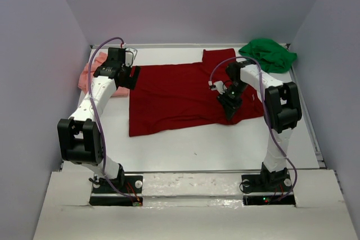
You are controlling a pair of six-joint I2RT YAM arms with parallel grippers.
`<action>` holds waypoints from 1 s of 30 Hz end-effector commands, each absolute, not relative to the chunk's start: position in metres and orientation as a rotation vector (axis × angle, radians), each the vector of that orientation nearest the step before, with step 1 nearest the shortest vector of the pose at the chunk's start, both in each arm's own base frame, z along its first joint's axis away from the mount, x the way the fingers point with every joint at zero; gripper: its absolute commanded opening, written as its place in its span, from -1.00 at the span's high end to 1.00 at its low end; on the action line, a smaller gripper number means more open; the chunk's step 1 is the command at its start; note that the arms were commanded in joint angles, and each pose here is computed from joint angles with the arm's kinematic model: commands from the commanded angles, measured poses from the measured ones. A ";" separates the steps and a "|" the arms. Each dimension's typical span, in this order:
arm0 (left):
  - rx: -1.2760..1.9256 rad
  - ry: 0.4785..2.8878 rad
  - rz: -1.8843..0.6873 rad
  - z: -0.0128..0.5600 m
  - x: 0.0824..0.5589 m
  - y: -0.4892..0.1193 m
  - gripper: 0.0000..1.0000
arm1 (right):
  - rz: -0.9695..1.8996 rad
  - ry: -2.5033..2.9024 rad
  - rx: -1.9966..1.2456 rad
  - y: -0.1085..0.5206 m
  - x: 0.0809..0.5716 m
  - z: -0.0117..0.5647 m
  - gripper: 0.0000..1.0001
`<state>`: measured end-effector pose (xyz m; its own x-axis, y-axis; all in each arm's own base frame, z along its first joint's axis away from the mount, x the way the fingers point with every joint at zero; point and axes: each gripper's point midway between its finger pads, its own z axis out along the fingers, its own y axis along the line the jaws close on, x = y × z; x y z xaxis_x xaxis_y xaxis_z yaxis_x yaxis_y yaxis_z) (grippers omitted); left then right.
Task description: Fold and stack the t-shirts
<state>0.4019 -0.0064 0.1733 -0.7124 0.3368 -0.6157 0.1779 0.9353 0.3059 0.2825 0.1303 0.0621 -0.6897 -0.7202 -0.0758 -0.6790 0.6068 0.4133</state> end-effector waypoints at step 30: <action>0.395 2.360 0.295 0.176 0.403 -0.012 -0.98 | -0.098 -2.959 1.180 0.099 0.325 0.053 -0.51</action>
<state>0.4019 -0.0082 0.1733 -0.7094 0.3481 -0.6128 0.1868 0.9313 0.3128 0.3168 0.1130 0.0375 -0.7093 -0.7033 -0.0465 -0.6995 0.6942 0.1697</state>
